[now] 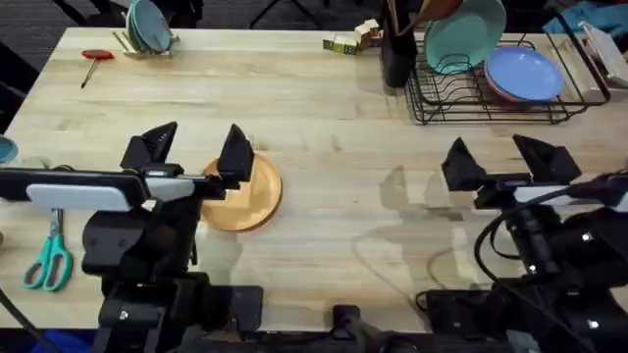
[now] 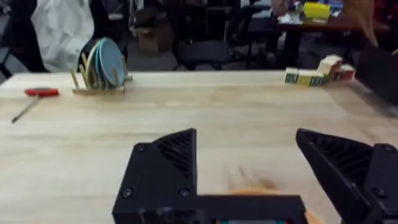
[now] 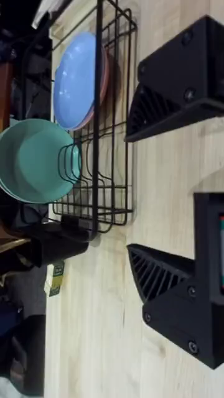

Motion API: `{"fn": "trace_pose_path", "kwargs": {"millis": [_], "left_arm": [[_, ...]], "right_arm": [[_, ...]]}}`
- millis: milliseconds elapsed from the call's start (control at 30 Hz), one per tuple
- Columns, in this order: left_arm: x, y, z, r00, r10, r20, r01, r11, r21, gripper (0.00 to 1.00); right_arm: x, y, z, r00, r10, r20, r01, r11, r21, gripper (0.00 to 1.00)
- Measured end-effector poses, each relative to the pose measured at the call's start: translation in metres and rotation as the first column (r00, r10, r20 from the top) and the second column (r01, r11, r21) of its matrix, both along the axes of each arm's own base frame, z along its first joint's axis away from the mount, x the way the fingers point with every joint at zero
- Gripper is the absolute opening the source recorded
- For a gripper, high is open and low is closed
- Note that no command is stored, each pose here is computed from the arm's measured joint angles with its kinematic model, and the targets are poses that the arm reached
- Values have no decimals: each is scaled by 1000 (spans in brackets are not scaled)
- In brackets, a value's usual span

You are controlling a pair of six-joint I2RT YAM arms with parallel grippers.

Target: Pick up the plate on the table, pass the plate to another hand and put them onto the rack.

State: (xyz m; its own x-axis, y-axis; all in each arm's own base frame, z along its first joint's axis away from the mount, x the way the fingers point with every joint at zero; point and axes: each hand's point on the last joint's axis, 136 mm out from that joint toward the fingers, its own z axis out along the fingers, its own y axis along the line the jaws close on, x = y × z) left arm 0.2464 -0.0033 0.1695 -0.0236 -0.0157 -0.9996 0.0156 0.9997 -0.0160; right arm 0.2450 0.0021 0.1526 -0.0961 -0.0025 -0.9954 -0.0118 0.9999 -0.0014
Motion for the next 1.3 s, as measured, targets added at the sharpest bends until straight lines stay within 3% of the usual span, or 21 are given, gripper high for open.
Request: {"fn": "trace_pose_path", "kwargs": {"millis": [100, 200, 300, 500, 900, 1100, 1300], "left_arm": [[-2, 1, -12, 997, 4, -71, -4, 1000, 1, 993], [-8, 1, -13, 990, 6, -142, -6, 1000, 2, 993], [-14, 1, 4, 984, 6, -177, -6, 1000, 2, 993], [-10, 1, 57, 979, 7, -204, -6, 1000, 3, 993], [38, -2, 102, 884, -7, -468, 8, 1000, -1, 993], [57, -5, 122, 876, -24, -482, 22, 1000, -9, 992], [55, -5, 118, 864, -28, -503, 26, 1000, -12, 993]], "right_arm": [[-3, 0, -4, 999, -2, -48, 4, 1000, 31, 994], [-16, -1, -13, 983, -13, -182, 22, 999, 48, 994], [-27, -2, -8, 960, -19, -279, 35, 998, 50, 994], [-31, -3, 51, 935, -21, -354, 40, 998, 48, 994], [11, -3, 128, 843, -23, -538, 49, 998, 35, 994], [37, -3, 129, 807, -23, -590, 52, 998, 32, 995], [45, -3, 115, 773, -22, -634, 53, 998, 29, 995]]}}
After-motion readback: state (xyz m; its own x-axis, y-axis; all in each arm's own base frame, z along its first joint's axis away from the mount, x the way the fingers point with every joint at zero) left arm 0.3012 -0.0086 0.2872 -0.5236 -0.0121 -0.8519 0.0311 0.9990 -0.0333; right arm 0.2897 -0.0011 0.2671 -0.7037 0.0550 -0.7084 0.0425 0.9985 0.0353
